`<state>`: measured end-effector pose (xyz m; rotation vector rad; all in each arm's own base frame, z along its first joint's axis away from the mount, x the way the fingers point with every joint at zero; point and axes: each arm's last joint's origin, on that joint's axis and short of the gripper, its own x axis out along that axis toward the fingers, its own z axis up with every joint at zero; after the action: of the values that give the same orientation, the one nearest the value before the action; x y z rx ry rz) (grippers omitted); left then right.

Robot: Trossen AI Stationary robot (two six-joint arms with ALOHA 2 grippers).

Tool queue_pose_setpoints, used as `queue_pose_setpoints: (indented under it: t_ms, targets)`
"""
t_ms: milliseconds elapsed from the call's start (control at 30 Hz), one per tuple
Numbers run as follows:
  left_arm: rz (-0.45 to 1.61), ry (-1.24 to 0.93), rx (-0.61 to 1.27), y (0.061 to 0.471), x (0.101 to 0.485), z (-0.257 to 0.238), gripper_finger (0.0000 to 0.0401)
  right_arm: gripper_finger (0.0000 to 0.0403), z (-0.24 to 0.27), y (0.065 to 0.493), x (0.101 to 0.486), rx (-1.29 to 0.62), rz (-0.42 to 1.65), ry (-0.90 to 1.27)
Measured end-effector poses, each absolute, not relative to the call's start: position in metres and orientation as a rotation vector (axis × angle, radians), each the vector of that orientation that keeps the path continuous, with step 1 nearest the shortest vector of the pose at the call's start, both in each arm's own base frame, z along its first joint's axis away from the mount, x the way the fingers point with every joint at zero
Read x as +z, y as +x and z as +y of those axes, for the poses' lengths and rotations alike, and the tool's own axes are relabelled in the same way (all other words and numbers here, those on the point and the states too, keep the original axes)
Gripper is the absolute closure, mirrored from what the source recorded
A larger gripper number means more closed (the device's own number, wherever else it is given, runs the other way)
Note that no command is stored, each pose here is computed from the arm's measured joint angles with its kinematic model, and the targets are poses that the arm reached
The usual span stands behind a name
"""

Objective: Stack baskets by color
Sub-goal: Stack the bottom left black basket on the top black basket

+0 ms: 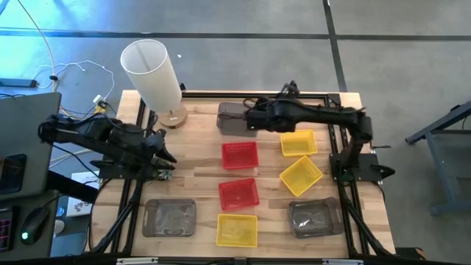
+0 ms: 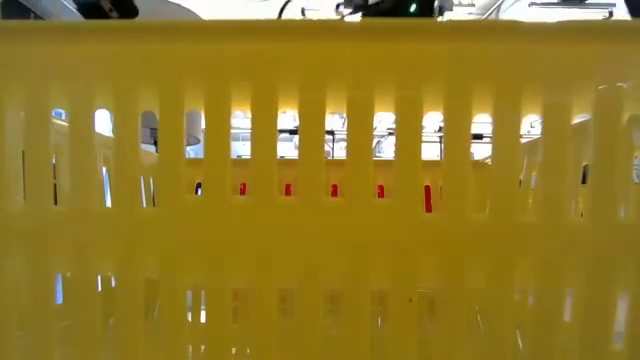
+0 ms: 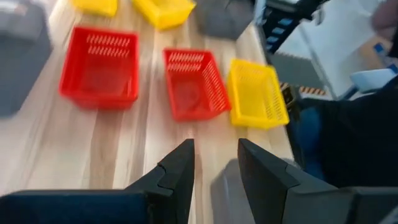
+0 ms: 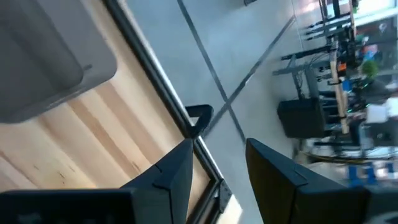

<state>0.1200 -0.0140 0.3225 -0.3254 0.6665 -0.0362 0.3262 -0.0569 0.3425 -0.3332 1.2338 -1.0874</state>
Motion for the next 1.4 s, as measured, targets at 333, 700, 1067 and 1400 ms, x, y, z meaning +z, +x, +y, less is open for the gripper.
queue_pose_setpoints:
  t_ms: [333, 700, 1067, 1400]
  targets:
    - [0.826, -0.39, -0.059, 0.139, 0.31, -0.035, 0.0291, 0.0267, -0.022, 0.276, 0.398, -1.022, 0.978, -0.071]
    - [1.043, -0.42, -0.074, 0.163, 0.284, -0.076, 0.0291, 0.0267, 0.004, 0.265, 0.41, -0.984, 0.883, -0.132]
    - [1.182, -0.274, -0.025, 0.174, 0.254, -0.112, 0.0291, 0.0267, -0.003, 0.265, 0.408, -0.975, 0.915, -0.081]
    - [1.287, -0.203, 0.043, 0.182, 0.23, -0.128, 0.0291, 0.0267, -0.003, 0.265, 0.408, -0.962, 0.925, -0.068]
